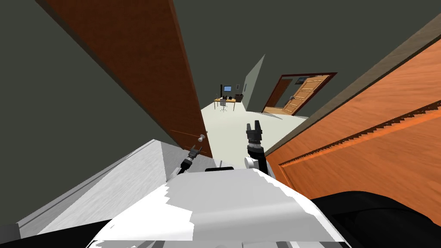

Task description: Pull the door open

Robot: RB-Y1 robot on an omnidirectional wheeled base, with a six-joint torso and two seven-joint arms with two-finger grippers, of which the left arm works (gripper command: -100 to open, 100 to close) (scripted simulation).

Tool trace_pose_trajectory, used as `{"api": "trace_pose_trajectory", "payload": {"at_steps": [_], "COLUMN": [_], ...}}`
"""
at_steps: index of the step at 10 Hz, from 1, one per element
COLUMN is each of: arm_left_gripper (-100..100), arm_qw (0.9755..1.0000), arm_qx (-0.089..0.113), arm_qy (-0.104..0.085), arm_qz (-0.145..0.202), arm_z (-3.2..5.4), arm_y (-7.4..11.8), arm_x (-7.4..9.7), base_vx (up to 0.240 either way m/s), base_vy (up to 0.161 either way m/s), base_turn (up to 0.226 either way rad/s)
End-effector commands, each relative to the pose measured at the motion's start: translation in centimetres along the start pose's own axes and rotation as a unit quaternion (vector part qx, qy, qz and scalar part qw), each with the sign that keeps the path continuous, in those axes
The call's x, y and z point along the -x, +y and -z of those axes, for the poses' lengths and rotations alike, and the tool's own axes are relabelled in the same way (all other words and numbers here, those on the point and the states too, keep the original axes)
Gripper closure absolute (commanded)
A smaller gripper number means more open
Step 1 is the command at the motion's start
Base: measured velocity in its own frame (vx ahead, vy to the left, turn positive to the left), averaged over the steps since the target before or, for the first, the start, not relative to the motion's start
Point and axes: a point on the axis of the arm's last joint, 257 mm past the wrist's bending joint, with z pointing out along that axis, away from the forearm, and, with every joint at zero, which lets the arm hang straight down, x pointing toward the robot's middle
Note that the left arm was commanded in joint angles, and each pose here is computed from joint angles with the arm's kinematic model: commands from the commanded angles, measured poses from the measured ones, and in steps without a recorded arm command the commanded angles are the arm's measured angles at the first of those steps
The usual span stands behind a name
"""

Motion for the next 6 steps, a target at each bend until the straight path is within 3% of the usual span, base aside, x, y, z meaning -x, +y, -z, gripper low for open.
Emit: {"api": "trace_pose_trajectory", "payload": {"at_steps": [1,3,4,5,6], "arm_left_gripper": [-100,-100,-100,-100,-100], "arm_qw": [1.0,0.9999,0.9999,0.9996,0.9996], "arm_qx": [0.004,0.016,0.013,0.028,0.028], "arm_qy": [-0.001,-0.005,-0.003,-0.005,-0.005], "arm_qz": [0.0,-0.002,-0.001,-0.001,-0.001], "arm_z": [0.36,1.08,0.88,1.75,1.75], "arm_y": [0.7,2.6,1.9,3.0,3.0], "arm_x": [-0.1,0.3,0.1,0.1,0.1], "base_vx": [-0.137,-0.116,-0.066,0.102,0.142], "base_vy": [0.033,0.075,0.041,-0.063,-0.069], "base_turn": [-0.036,-0.089,-0.018,-0.269,-0.106]}}
